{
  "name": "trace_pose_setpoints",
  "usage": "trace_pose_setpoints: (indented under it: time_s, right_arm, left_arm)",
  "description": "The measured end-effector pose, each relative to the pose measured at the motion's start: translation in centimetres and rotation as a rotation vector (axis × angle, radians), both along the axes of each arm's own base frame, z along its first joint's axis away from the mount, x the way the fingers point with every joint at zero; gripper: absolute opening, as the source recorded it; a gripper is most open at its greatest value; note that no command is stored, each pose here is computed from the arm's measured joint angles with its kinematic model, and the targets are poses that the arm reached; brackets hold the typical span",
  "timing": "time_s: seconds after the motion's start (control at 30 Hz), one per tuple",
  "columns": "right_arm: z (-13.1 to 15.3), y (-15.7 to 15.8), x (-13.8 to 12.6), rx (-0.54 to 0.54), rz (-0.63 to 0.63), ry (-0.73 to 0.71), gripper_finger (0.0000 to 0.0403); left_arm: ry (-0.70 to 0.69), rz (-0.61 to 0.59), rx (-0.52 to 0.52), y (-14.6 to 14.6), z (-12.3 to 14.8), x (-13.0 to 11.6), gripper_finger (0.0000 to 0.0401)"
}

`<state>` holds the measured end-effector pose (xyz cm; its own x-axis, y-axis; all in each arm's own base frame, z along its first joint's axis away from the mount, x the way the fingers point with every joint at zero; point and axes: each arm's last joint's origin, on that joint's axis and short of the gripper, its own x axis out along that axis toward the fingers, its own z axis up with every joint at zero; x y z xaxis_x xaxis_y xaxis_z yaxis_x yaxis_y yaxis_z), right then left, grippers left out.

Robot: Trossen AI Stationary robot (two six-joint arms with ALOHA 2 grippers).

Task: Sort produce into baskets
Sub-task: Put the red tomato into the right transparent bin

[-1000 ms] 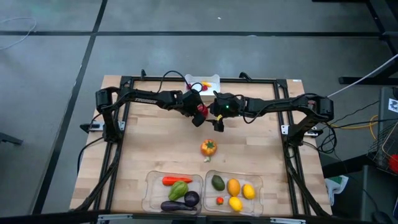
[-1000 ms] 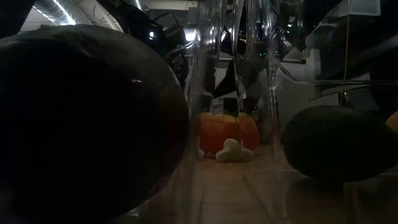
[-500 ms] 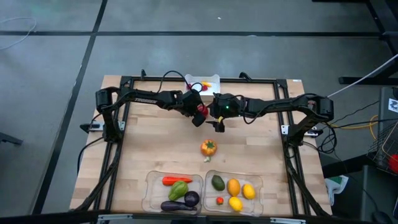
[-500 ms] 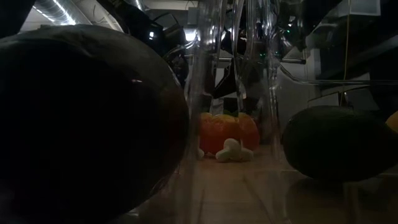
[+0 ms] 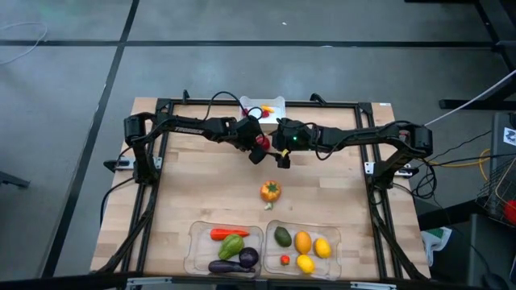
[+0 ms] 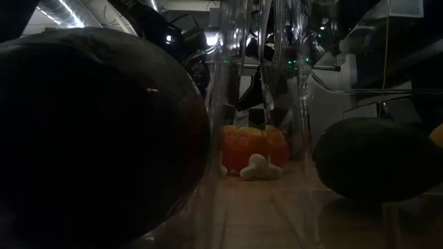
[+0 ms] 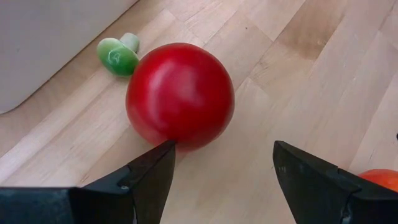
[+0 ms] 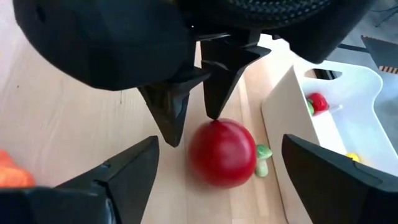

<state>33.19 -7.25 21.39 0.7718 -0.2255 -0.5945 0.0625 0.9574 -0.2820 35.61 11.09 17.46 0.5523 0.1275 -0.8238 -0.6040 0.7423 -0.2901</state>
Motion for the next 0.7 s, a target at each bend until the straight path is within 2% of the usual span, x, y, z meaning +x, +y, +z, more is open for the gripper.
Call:
trace_pose_setpoints:
  time_s: [0.3,0.7]
  right_arm:
    - [0.0,0.0,0.0,0.002,-0.001,0.0,0.0335]
    - [0.0,0.0,0.0,0.008,-0.007,-0.004,0.0335]
  left_arm:
    - [-0.027,0.046,-0.022,0.2,0.5,0.0,0.0265]
    - [-0.13,0.059,0.011,0.4,4.7,-1.3,0.0265]
